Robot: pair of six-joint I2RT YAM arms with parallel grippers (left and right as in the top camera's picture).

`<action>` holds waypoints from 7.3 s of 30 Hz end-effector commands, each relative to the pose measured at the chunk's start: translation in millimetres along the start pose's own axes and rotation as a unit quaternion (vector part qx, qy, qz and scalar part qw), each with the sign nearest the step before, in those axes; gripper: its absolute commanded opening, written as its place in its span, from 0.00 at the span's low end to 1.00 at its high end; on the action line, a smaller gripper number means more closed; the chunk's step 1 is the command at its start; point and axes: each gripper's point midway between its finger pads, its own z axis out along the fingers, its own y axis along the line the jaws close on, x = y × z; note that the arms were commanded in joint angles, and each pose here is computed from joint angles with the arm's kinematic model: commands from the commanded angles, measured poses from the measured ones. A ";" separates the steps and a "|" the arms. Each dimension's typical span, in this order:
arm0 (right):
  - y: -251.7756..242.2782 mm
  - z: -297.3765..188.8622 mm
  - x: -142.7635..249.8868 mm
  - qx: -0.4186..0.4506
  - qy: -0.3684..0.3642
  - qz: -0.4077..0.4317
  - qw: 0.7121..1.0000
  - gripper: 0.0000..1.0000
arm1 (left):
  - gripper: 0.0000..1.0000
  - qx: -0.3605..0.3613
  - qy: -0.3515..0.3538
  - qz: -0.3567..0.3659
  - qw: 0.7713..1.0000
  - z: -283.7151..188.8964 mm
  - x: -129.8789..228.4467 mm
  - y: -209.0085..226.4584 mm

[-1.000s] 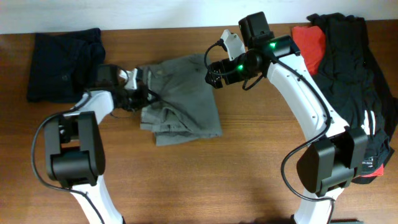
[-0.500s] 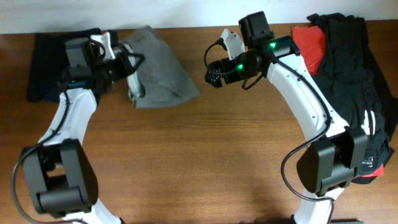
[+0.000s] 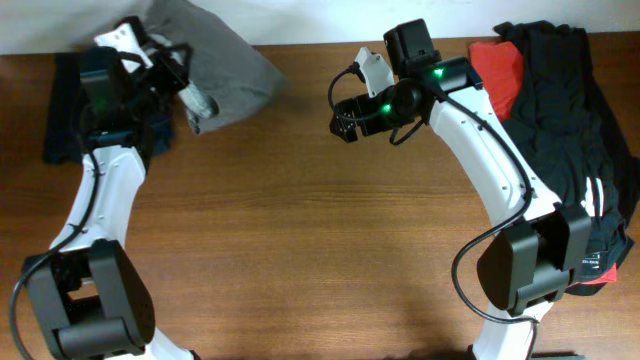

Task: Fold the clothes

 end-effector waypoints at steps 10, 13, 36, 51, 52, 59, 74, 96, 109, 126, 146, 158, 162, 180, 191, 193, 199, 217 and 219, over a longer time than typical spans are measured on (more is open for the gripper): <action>3.8 -5.1 -2.7 -0.003 -0.006 -0.008 1.000 1.00 | 0.01 -0.104 -0.140 -0.017 0.985 -70.0 -100.3 76.5; 3.8 -5.1 -2.7 -0.003 -0.006 -0.008 1.000 1.00 | 0.01 -0.125 -0.157 -0.037 0.979 -78.9 -107.9 90.6; 4.8 -4.9 7.7 -0.004 0.015 0.002 1.000 0.99 | 0.01 -0.180 -0.217 -0.109 0.953 -55.5 -97.4 188.8; 3.4 -2.4 2.3 -0.003 0.005 -0.002 1.000 0.99 | 0.56 -0.340 0.035 -0.241 0.908 -112.9 42.9 291.2; 3.5 -2.3 1.6 -0.003 0.004 -0.003 1.000 0.99 | 0.63 -0.342 0.046 -0.238 0.908 -116.4 47.1 292.5; 3.5 -2.1 0.1 -0.004 0.001 -0.004 1.000 0.99 | 0.77 -0.283 0.083 -0.192 0.936 -117.1 43.6 273.9; 3.2 -2.1 -2.2 -0.003 -0.004 -0.006 1.000 0.99 | 0.79 -0.220 0.084 0.185 0.954 -152.5 -37.3 158.7; 3.1 -1.4 -4.1 -0.003 -0.008 -0.008 1.000 0.99 | 0.99 -0.290 -0.029 0.390 0.873 -20.7 -24.3 286.8; 3.0 -1.0 4.9 -0.004 0.009 -0.001 1.000 0.99 | 0.99 -0.330 0.013 0.330 0.884 -12.3 19.3 324.8; 4.7 -110.7 -62.1 0.069 -0.120 -0.057 0.989 0.99 | 0.99 -0.301 -0.039 0.305 0.903 -104.1 -127.4 111.3; 72.6 -348.8 -58.9 0.137 -0.344 -0.102 0.923 0.99 | 0.99 -0.216 -0.031 0.335 0.916 -136.2 -110.0 -13.7; 50.2 -332.9 -40.3 0.177 -0.291 -0.071 0.937 0.99 | 0.99 -0.235 0.085 0.289 0.924 -143.6 -54.9 13.3; 54.8 -342.0 -36.7 0.178 -0.301 -0.074 0.934 0.99 | 0.99 -0.241 0.122 0.273 0.923 -148.6 -36.8 20.0; 17.8 -354.7 20.5 0.276 -0.366 -0.044 0.888 0.99 | 0.99 -0.246 0.160 0.256 0.921 -155.2 -18.3 25.9; -19.8 -269.6 100.0 0.268 -0.418 -0.052 0.867 0.99 | 0.99 -0.246 0.160 0.256 0.921 -155.2 -18.3 25.9; -23.5 -254.3 116.0 0.265 -0.431 -0.058 0.861 0.99 | 0.99 -0.246 0.160 0.256 0.921 -155.2 -18.3 25.9; -34.3 -210.5 161.6 0.262 -0.448 -0.066 0.853 0.99 | 0.99 -0.246 0.160 0.256 0.921 -155.2 -18.3 25.9; -63.1 -142.3 215.2 0.275 -0.488 -0.073 0.825 0.99 | 0.99 -0.246 0.160 0.256 0.921 -155.2 -18.3 25.9; -66.4 -136.4 218.0 0.278 -0.488 -0.072 0.824 0.99 | 0.99 -0.246 0.160 0.256 0.921 -155.2 -18.3 25.9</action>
